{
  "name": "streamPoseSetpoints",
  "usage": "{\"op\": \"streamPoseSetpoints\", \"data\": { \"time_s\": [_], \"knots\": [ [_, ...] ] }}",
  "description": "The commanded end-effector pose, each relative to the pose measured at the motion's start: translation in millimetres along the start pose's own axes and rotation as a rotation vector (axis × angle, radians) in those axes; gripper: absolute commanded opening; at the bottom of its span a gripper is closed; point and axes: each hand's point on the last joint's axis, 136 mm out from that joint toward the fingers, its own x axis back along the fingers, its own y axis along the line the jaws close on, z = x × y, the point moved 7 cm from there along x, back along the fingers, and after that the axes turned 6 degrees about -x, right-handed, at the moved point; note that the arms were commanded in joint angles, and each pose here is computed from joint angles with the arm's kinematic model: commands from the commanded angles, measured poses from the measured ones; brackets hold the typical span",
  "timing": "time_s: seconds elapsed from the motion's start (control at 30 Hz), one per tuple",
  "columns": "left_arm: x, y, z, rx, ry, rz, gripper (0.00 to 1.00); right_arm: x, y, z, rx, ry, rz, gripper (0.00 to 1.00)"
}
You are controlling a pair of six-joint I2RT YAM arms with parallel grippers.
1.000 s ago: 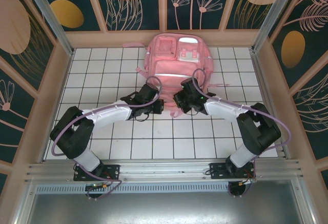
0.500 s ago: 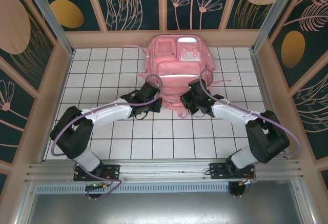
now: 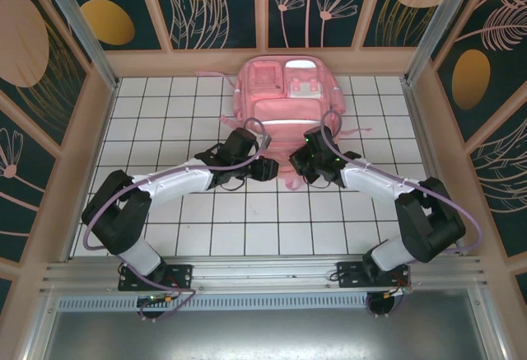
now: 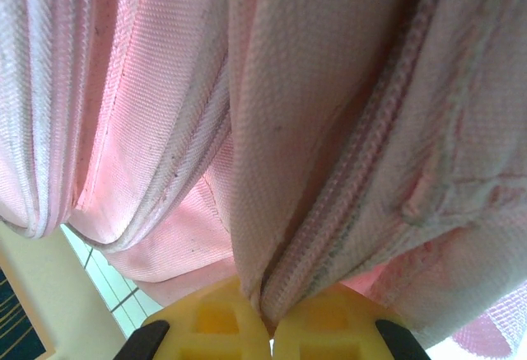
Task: Pack the student bag
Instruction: Zip the student bag at the center of the table.
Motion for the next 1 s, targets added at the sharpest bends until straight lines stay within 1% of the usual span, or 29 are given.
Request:
{"op": "streamPoseSetpoints", "data": {
  "time_s": [0.0,0.1,0.17,0.3,0.57,0.67,0.9,0.97],
  "knots": [
    [-14,6,10,-0.012,0.035,0.004,0.47,14,19,4,0.024,0.027,-0.066,0.00],
    [-19,9,10,-0.014,0.042,-0.014,0.47,17,22,4,0.023,0.030,-0.077,0.00],
    [-29,16,17,-0.008,0.076,-0.033,0.46,18,23,5,0.021,0.035,-0.082,0.00],
    [-36,19,20,-0.002,0.083,-0.042,0.46,18,26,7,0.019,0.051,-0.097,0.00],
    [-44,17,9,0.005,0.063,-0.037,0.44,13,25,13,0.024,0.073,-0.104,0.00],
    [-43,16,2,-0.001,0.047,-0.043,0.37,10,24,15,0.028,0.083,-0.101,0.00],
    [-36,16,-5,-0.017,0.025,-0.083,0.00,7,18,13,0.037,0.065,-0.080,0.00],
    [-32,18,-2,-0.016,0.027,-0.099,0.00,8,17,11,0.047,0.049,-0.069,0.00]
  ]
}}
